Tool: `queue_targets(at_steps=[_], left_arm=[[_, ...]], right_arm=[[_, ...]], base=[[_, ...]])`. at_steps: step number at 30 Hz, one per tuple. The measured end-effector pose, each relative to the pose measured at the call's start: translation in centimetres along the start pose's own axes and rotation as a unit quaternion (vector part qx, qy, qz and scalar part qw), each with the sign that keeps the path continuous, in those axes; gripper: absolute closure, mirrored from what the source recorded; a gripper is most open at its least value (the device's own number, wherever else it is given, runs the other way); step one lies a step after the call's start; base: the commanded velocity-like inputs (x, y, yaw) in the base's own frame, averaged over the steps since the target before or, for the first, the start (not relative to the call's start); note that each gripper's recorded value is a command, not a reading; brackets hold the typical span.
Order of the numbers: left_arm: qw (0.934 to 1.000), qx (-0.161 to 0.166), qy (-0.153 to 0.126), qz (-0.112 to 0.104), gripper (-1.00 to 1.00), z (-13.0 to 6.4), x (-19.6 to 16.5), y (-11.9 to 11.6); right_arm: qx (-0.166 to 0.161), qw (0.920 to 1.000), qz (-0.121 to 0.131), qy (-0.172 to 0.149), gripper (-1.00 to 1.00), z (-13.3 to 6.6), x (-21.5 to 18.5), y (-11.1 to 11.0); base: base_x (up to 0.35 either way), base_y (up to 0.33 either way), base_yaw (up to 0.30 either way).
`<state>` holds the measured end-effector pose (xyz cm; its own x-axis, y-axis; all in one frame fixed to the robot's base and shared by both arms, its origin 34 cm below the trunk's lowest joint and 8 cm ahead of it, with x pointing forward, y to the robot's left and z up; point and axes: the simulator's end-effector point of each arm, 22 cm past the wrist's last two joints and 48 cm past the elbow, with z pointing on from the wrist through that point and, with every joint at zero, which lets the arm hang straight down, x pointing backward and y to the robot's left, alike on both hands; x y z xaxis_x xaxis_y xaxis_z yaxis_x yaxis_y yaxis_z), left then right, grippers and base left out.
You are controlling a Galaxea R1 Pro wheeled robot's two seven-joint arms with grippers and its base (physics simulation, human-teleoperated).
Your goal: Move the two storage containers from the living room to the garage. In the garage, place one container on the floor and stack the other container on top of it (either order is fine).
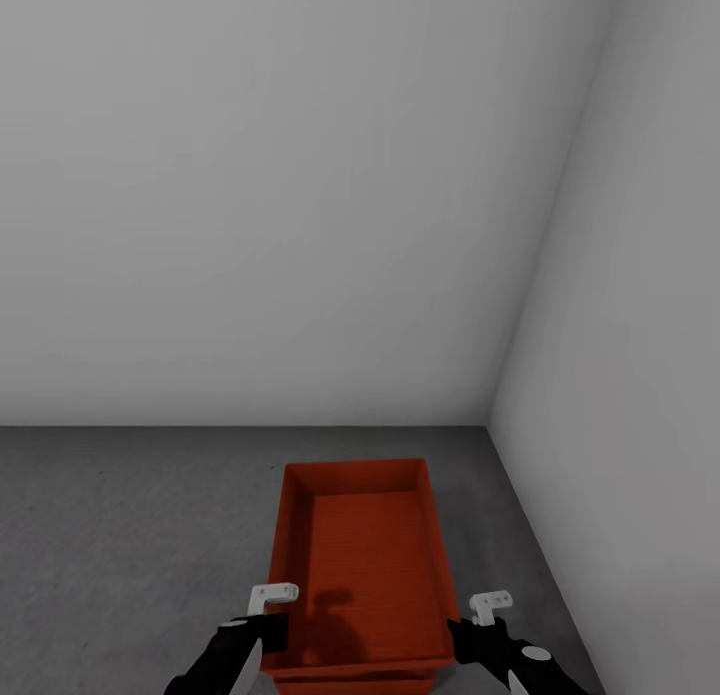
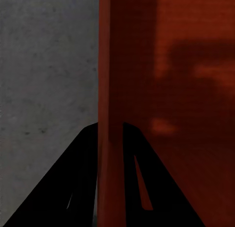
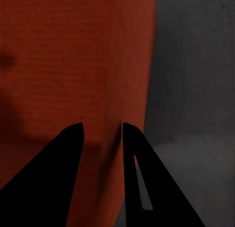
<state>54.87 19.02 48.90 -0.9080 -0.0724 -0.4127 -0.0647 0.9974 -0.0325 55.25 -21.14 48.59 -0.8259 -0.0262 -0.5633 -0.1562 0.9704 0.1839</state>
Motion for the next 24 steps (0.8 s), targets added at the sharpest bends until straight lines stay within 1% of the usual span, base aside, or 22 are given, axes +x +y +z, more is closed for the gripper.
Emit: queue_targets(at_steps=[24], left_arm=[[1.0, -0.001, 0.0, 0.001, 1.0, 0.12, -0.03, 0.04]], right_arm=[[0.0, 1.0, 0.001, 0.0, 1.0, 0.15, 0.1, 0.01]], base=[[0.001, 0.0, 0.0]])
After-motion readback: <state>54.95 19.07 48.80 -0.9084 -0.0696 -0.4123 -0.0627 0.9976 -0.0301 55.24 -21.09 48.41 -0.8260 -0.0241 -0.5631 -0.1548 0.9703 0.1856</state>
